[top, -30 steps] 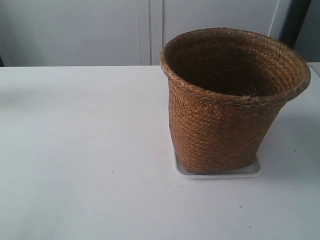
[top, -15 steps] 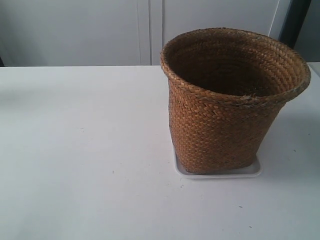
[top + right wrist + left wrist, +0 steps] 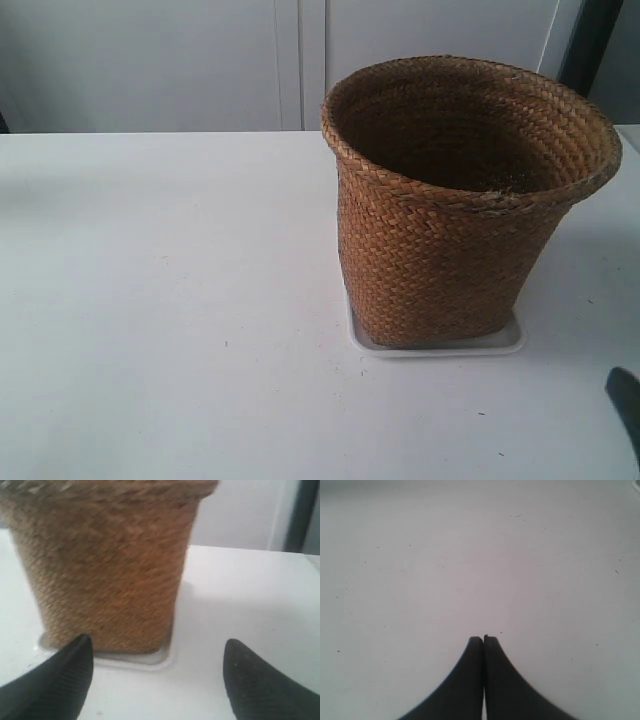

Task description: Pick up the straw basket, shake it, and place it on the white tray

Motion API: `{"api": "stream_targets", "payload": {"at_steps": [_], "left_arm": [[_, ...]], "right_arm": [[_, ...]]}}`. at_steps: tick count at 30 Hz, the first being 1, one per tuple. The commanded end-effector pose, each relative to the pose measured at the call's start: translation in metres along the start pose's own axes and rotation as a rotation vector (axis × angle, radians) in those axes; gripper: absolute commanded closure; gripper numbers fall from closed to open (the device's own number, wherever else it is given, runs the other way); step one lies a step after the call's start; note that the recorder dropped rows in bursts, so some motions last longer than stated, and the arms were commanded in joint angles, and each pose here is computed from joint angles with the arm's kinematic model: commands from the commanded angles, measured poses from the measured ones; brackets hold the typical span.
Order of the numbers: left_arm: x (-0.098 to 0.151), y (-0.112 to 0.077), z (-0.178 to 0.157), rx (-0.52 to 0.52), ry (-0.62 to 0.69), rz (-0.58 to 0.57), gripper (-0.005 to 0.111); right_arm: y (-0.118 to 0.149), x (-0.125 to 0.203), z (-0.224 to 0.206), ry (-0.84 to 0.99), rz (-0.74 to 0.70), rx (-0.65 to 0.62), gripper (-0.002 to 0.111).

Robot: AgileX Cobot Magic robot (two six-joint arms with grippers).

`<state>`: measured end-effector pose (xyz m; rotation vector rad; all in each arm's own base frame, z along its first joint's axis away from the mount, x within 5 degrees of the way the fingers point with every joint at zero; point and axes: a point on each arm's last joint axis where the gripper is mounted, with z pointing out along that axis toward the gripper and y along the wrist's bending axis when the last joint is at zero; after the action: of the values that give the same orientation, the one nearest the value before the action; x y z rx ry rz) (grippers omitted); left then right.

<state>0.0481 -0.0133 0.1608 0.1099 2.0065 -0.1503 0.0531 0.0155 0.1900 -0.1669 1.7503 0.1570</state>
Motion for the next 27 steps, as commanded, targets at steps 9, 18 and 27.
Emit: {"api": "stream_targets", "payload": {"at_steps": [9,18,27], "left_arm": [[0.0031,-0.0002,0.0000,0.001,0.027,0.000,0.107],[0.0031,-0.0002,0.0000,0.001,0.027,0.000,0.107],[0.0031,-0.0002,0.0000,0.001,0.027,0.000,0.107]], "right_arm": [[0.0026,0.0040,-0.0005,0.032,0.030,-0.144,0.040],[0.0025,0.0059,-0.0005,0.053,0.034,-0.142,0.040],[0.0025,0.0059,-0.0005,0.054,0.034,-0.142,0.040]]}}
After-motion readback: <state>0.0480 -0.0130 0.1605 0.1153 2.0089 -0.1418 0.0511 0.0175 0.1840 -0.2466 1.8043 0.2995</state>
